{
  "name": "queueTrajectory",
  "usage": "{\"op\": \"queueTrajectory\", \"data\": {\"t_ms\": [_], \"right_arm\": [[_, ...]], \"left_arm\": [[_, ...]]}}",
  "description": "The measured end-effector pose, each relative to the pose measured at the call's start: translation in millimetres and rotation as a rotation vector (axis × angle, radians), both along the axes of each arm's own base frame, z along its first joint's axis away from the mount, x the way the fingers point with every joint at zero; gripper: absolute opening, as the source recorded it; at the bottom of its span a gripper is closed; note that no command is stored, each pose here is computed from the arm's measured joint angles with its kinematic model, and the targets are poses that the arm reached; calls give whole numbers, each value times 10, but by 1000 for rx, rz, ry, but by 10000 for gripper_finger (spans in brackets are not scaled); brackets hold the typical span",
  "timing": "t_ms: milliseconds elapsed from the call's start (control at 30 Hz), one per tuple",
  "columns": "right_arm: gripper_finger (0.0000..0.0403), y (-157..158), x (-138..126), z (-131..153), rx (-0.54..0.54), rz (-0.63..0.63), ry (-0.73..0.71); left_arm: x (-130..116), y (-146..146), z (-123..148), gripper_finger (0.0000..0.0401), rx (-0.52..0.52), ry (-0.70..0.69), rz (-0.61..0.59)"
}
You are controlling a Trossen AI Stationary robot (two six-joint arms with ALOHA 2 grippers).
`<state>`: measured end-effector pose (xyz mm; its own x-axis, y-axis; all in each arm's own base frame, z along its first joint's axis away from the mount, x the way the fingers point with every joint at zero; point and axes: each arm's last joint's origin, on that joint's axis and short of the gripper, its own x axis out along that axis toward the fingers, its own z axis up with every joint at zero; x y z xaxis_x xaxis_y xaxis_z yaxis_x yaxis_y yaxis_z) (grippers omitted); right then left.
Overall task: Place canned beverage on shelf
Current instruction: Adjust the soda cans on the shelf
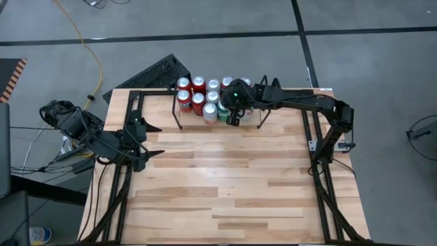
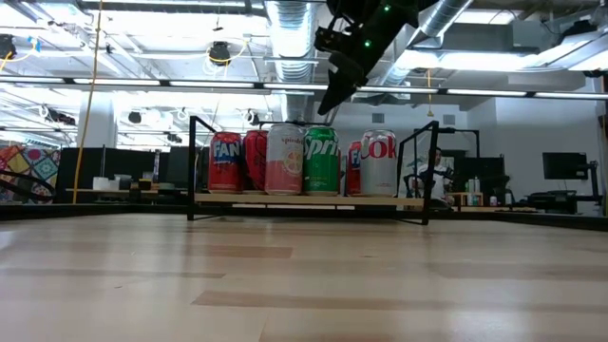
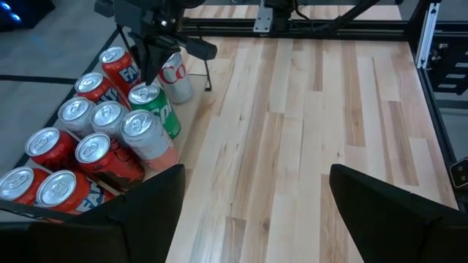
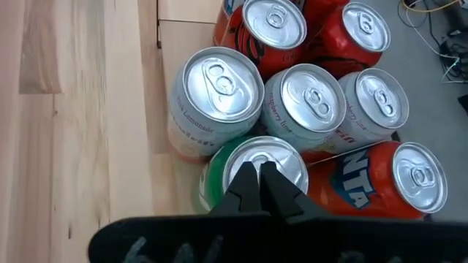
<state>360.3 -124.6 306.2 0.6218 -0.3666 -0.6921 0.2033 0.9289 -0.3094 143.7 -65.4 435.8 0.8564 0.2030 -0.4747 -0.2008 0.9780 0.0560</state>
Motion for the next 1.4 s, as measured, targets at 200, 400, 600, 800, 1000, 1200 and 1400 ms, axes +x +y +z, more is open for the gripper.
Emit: {"op": "queueTrajectory", "data": {"t_ms": [200,400,600,800,1000,1200,1400], "right_arm": [[0,-43,27,-91,28,3,8],[0,-64,79,-246,43,-5,66],[0,-51,68,-264,38,-21,93],[0,-16,-49,-215,48,-50,152],[0,-8,-112,-227,54,-94,206],[0,-10,-102,-253,55,-87,211],[0,-14,-95,-248,51,-85,201]], "left_arm": [[0,0,0,325,0,0,0],[1,-1,-1,325,-8,-2,4],[0,-1,-2,325,-8,0,4],[0,0,-3,325,-8,1,4],[0,0,-3,325,-7,1,4],[0,0,-3,325,-7,1,5],[0,0,-3,325,-7,1,4]]}}
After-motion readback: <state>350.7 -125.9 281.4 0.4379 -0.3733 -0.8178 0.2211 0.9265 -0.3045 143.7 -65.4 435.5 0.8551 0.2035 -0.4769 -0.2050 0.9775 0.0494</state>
